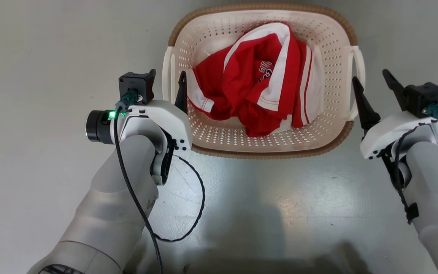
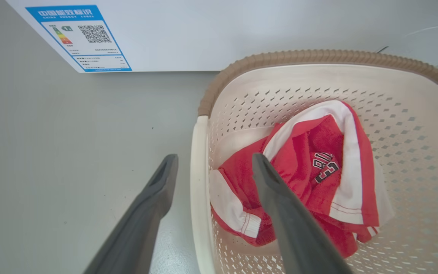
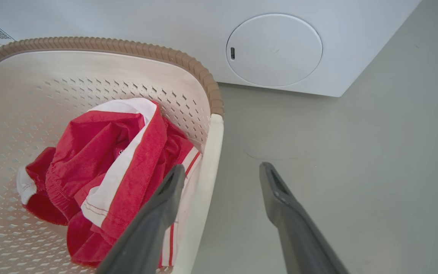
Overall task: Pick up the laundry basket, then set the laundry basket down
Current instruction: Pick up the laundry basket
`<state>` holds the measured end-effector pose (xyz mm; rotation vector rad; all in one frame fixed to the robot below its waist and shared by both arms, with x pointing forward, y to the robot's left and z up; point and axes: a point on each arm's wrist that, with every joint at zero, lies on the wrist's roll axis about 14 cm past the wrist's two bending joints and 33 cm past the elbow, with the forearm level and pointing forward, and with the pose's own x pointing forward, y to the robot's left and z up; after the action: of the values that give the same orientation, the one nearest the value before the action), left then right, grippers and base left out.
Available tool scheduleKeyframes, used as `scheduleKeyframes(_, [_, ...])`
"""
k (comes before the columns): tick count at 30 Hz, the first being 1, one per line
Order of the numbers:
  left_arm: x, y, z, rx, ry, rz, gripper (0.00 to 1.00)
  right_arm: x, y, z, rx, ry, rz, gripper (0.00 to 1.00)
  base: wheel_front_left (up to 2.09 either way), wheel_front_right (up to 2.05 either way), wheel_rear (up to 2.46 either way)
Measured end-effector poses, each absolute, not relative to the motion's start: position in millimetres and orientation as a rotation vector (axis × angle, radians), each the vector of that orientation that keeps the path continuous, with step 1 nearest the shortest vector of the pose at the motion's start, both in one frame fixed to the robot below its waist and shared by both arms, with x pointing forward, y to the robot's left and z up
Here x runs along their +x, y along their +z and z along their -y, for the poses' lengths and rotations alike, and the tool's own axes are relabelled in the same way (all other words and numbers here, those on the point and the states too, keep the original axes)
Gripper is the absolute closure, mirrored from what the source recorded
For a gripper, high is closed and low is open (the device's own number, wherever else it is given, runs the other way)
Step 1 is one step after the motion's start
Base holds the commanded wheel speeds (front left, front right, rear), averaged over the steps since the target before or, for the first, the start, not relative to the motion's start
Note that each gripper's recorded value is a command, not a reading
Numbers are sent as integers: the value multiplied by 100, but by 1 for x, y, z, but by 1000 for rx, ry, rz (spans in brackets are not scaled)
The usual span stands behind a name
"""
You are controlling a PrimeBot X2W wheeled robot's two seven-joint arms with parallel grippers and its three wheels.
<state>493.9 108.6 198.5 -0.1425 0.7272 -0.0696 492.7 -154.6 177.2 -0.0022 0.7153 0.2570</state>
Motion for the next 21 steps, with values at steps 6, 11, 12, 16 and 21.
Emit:
scheduleKeyframes(6, [490,186,-113,-130,-57,-756,0,495,167,154,-1,260,-726,0,0,0,0])
scheduleKeyframes(11, [490,179,-113,-124,-60,-770,0,491,157,151,4,266,-744,0,0,0,0])
scheduleKeyframes(12, [490,177,-113,-122,-63,-772,0,490,156,150,4,267,-748,0,0,0,0])
scheduleKeyframes(16, [489,173,-112,-121,-68,-782,0,496,153,147,6,273,-742,0,0,0,0])
scheduleKeyframes(21, [491,169,-110,-116,-75,-790,0,496,149,143,10,280,-753,0,0,0,0])
